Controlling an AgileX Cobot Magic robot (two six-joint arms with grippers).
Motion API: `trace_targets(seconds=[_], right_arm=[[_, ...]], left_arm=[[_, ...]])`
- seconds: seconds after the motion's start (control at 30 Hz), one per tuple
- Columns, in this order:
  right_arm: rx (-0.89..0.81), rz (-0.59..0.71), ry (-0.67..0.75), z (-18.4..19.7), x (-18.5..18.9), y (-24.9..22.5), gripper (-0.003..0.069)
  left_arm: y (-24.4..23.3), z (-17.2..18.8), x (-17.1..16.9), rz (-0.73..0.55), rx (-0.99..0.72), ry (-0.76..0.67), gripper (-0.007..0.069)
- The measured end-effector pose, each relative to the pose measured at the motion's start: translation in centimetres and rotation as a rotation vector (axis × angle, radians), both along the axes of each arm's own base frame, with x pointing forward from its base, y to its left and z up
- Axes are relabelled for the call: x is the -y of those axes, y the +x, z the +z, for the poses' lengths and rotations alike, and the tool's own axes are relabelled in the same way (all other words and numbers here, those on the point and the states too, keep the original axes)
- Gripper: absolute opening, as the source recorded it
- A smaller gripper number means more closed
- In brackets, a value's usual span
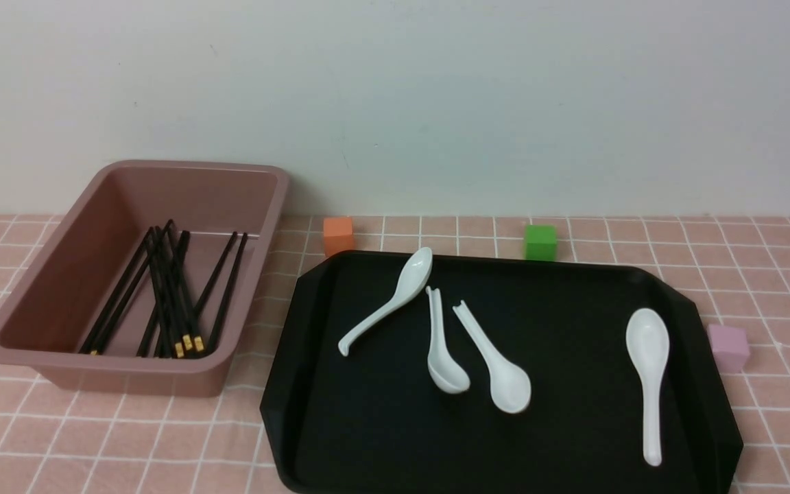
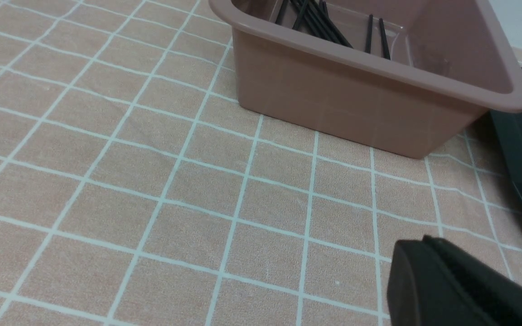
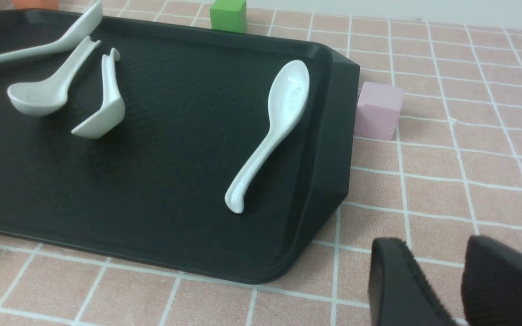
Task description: On pink tablecloth take chopsticks from black tray and put them in box.
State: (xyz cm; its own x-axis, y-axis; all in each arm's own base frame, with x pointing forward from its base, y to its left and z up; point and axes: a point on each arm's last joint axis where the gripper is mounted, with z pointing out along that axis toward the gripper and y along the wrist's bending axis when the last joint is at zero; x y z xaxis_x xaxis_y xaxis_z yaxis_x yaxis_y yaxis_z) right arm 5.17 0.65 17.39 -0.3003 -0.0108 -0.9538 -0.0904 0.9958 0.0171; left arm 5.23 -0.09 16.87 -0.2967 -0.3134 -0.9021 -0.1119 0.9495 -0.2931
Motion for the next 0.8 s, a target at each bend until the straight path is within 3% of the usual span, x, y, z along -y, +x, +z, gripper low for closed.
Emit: trace_targets(seconds=[0.8], right_arm=[[0.000,0.000,0.000,0.00,0.00,0.00,0.0240]], left_arm=[[0.00,0.00,0.00,0.000,0.000,0.000,0.0037]])
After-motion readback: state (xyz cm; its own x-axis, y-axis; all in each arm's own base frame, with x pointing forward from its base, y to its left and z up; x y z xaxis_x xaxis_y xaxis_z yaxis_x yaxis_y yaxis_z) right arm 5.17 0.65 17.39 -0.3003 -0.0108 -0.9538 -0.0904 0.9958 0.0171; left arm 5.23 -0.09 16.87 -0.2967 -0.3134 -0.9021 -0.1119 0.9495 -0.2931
